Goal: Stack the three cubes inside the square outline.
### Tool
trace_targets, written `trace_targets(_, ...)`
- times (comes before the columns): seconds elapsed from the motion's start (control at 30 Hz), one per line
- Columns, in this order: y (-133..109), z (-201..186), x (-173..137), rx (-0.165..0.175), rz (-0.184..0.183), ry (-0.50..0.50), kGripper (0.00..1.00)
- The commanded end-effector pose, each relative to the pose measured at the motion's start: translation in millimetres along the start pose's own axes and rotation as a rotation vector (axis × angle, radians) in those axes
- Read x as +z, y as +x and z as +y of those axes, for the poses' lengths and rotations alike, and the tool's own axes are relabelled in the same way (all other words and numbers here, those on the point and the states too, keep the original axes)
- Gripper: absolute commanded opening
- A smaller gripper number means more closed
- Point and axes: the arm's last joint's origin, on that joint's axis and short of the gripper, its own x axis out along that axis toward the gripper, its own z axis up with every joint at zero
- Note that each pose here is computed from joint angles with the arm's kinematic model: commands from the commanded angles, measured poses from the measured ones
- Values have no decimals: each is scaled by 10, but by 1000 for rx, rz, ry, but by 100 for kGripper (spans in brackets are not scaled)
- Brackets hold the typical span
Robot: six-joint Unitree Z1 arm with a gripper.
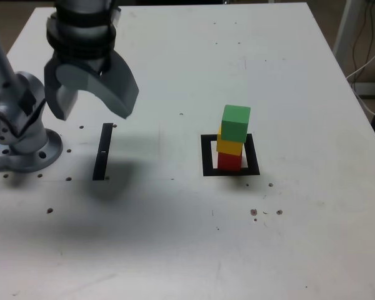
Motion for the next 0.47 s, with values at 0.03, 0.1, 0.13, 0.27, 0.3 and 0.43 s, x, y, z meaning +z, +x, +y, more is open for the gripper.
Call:
trace_targets(0.03,79,1,110,13,36,-6,99)
trace_targets(0.1,128,-3,194,15,59,-9,99)
trace_targets(0.13,152,-7,243,15,71,-11,99)
trace_targets(0.27,234,-20,430,12,126,-19,99)
trace_targets(0.3,242,-20,455,14,134,-22,99)
trace_targets(0.43,248,-19,492,23,130,-55,100)
